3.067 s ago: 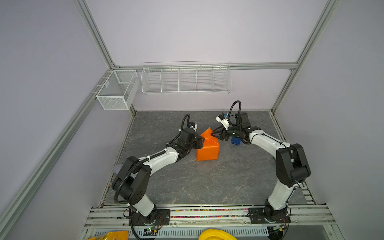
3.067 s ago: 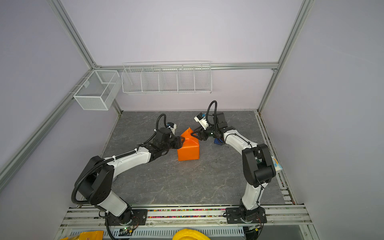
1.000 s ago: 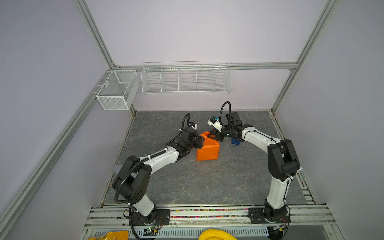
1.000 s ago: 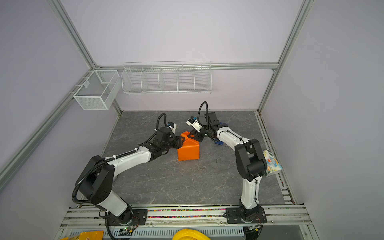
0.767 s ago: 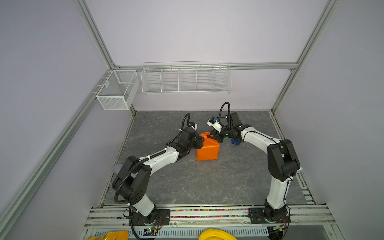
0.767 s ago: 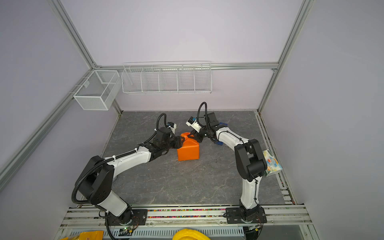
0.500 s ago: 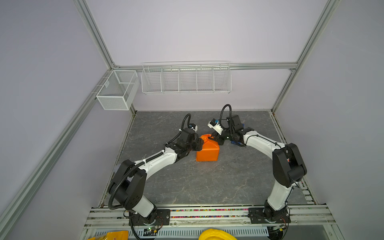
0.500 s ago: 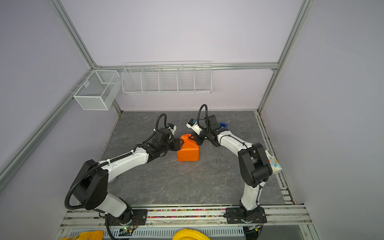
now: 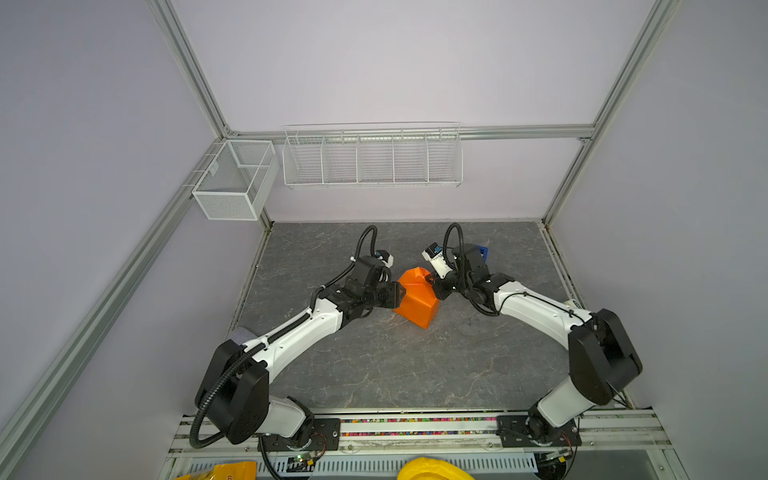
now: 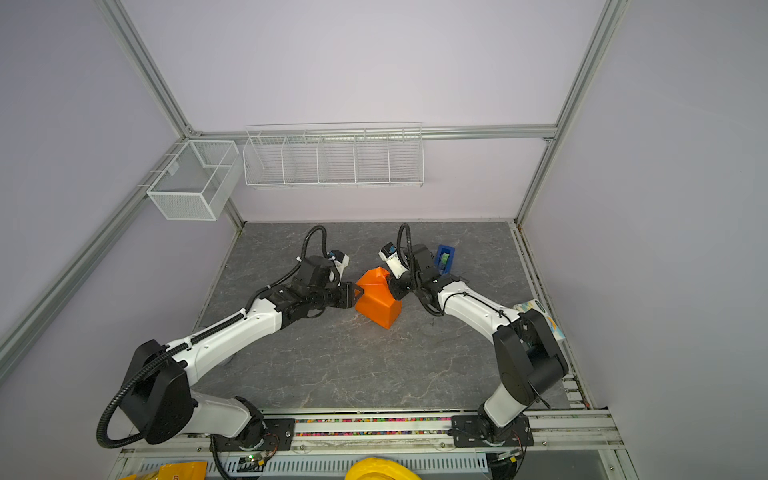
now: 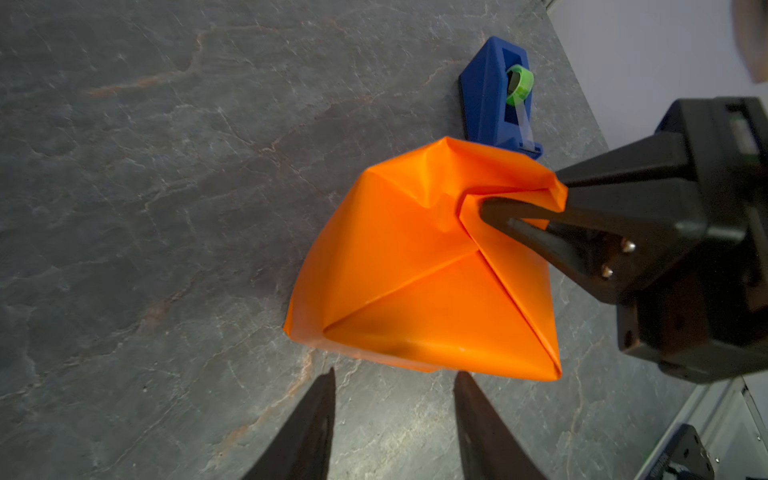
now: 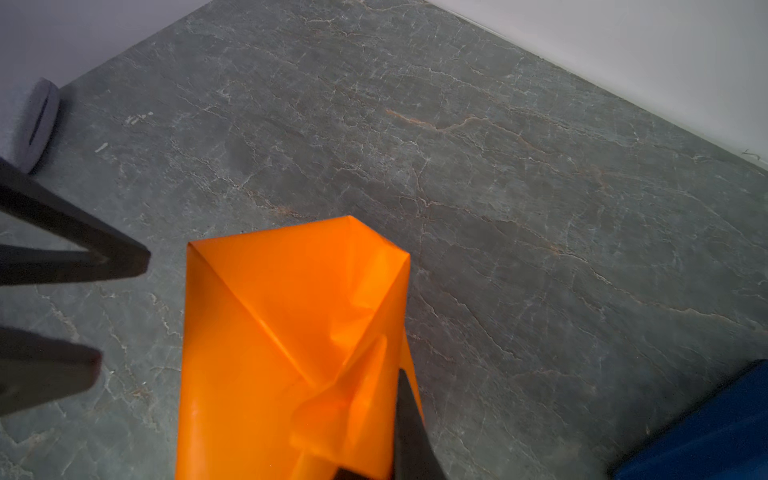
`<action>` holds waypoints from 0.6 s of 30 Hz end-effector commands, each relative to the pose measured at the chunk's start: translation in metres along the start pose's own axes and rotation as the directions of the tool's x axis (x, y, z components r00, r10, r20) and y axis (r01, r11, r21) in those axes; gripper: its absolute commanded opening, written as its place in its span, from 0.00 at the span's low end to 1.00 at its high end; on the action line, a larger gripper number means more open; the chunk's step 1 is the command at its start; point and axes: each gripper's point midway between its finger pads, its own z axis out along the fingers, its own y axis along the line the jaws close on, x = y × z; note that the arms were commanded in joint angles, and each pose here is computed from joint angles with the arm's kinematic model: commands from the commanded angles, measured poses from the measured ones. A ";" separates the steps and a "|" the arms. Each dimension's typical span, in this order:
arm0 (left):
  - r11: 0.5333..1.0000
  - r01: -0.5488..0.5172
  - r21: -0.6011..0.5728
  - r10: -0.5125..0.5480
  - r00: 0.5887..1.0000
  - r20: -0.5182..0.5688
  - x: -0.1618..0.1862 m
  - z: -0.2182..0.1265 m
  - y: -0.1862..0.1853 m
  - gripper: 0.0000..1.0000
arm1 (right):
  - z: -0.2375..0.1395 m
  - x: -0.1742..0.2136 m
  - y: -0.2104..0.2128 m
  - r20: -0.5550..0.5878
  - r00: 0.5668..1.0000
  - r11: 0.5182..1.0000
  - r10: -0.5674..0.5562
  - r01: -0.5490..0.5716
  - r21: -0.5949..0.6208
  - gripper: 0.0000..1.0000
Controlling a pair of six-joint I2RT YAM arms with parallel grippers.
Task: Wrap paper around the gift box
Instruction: 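Tilt the box with both grippers, pressing the top flap flat against its side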
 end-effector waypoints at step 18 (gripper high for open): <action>0.997 0.075 0.019 -0.073 0.991 -0.116 0.036 0.028 0.006 0.39 | -0.013 0.009 0.057 0.039 0.977 0.977 -0.212 0.212 0.000 0.11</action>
